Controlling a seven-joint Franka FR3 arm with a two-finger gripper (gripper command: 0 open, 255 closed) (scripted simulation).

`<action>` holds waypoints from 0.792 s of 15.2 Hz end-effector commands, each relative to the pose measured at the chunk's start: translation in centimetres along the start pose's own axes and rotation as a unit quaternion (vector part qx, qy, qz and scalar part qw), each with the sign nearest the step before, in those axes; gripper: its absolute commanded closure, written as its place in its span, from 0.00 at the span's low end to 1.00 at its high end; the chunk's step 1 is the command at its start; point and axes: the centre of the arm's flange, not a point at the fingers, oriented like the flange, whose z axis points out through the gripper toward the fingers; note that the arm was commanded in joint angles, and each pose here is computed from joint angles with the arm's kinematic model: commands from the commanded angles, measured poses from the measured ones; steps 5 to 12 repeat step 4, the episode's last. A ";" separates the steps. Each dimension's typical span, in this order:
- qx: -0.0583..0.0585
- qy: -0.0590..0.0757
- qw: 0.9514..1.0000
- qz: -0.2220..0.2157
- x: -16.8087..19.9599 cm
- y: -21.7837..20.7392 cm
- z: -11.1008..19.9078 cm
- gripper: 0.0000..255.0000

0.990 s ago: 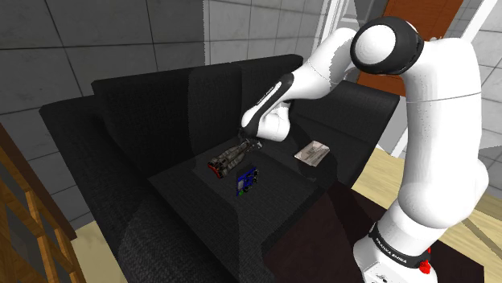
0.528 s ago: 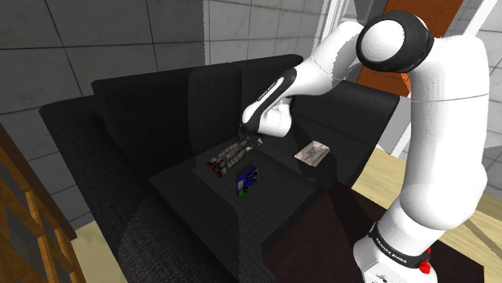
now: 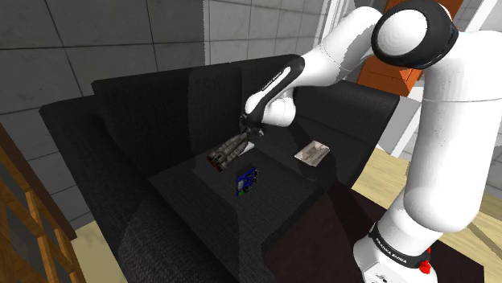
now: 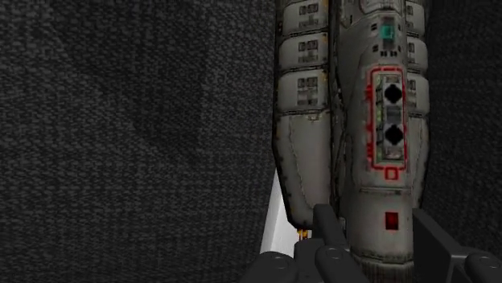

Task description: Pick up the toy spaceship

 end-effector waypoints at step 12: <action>0.001 0.000 1.000 0.000 0.0 -0.8 -1.5 1.00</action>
